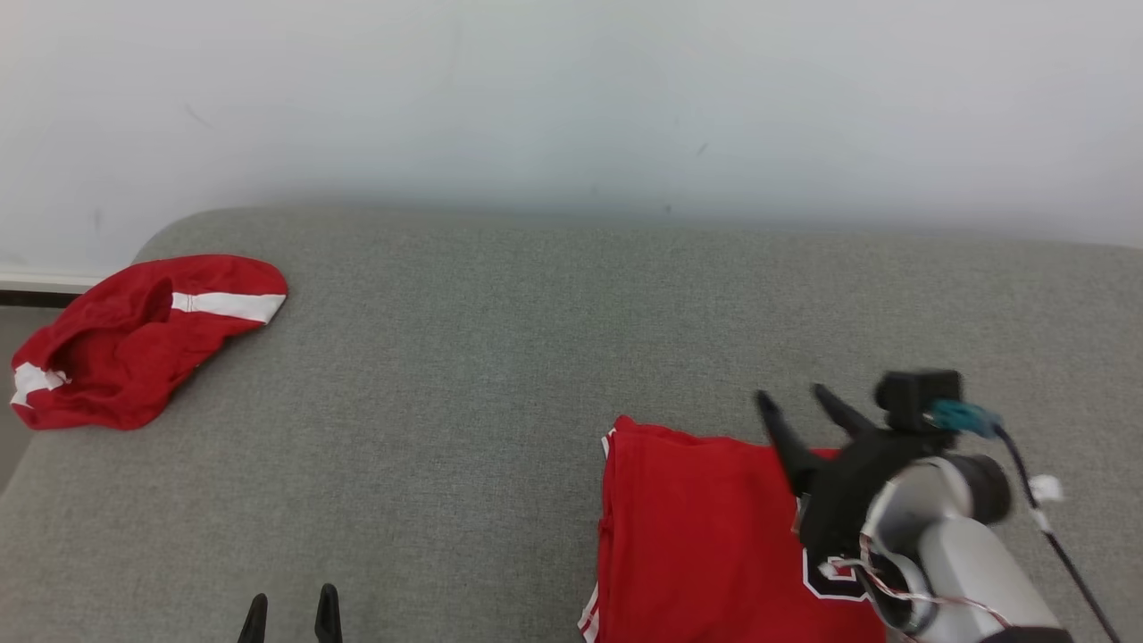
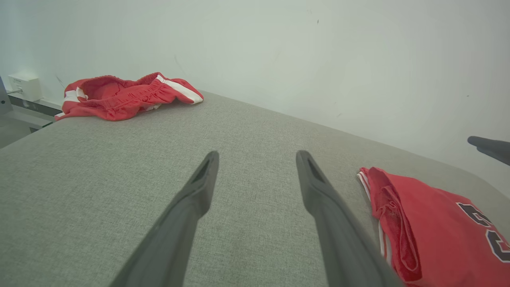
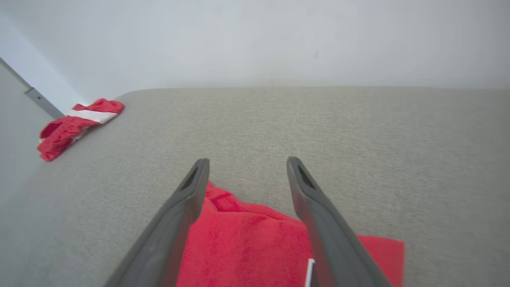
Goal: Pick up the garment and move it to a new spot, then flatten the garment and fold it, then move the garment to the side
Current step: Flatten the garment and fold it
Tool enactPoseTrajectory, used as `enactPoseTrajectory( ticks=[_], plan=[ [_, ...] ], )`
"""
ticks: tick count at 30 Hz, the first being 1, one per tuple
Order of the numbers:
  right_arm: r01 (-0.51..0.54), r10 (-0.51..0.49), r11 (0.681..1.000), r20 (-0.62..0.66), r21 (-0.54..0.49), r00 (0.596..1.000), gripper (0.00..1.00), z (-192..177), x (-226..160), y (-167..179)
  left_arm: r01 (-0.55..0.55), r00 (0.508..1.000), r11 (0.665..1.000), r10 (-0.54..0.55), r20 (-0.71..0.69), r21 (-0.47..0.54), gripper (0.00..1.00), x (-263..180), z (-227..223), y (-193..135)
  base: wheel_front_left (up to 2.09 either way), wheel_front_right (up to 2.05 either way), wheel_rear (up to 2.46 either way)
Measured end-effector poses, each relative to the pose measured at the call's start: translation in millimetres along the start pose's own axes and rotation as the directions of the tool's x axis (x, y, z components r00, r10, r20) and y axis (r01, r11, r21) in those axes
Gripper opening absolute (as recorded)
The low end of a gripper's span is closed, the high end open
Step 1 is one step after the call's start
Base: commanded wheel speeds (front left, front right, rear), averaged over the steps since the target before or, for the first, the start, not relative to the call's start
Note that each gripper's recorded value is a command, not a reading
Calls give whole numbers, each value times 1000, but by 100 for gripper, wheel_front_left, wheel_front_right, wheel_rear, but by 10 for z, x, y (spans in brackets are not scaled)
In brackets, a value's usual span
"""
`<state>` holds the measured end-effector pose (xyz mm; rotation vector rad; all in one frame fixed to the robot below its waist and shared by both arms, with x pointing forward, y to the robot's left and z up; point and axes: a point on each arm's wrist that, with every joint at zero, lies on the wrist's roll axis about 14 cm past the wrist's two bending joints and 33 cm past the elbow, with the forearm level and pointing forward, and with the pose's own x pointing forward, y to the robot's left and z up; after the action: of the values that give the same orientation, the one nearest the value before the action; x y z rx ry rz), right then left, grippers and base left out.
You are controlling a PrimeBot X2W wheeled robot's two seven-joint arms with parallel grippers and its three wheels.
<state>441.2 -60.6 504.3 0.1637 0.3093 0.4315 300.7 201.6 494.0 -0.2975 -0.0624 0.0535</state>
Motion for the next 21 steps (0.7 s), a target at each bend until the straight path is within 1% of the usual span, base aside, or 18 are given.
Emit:
enactPoseTrajectory(
  ticks=[2, 4, 7, 12, 16, 21],
  plan=[
    [79, -78, 997, 25, -27, 997, 100, -19, -131, -266, 7, 1000, 1000, -7, 1, -1, 100, 5, 2, -20, 0, 0, 0],
    [158, -155, 986, 53, -52, 986, 100, -58, -289, -517, 14, 1000, 1000, -14, 2, -2, 100, 8, 2, -42, 0, 0, 0],
    [247, -235, 965, 123, -86, 964, 100, -86, -536, -754, 20, 1000, 1000, -20, 3, -3, 100, 2, 6, -55, 0, 0, 0],
    [312, -284, 945, 230, -96, 931, 100, -181, -889, -856, 26, 1000, 1000, -26, 3, -7, 100, 15, 5, -65, 0, 0, 0],
    [320, -289, 943, 250, -89, 924, 100, -344, -1091, -814, 39, 999, 999, -39, 4, 0, 100, 42, 7, -90, 0, 0, 0],
    [308, -273, 947, 278, -93, 921, 100, -407, -1247, -750, 47, 999, 999, -47, 2, 9, 100, 80, 1, -93, 0, 0, 0]
  ],
)
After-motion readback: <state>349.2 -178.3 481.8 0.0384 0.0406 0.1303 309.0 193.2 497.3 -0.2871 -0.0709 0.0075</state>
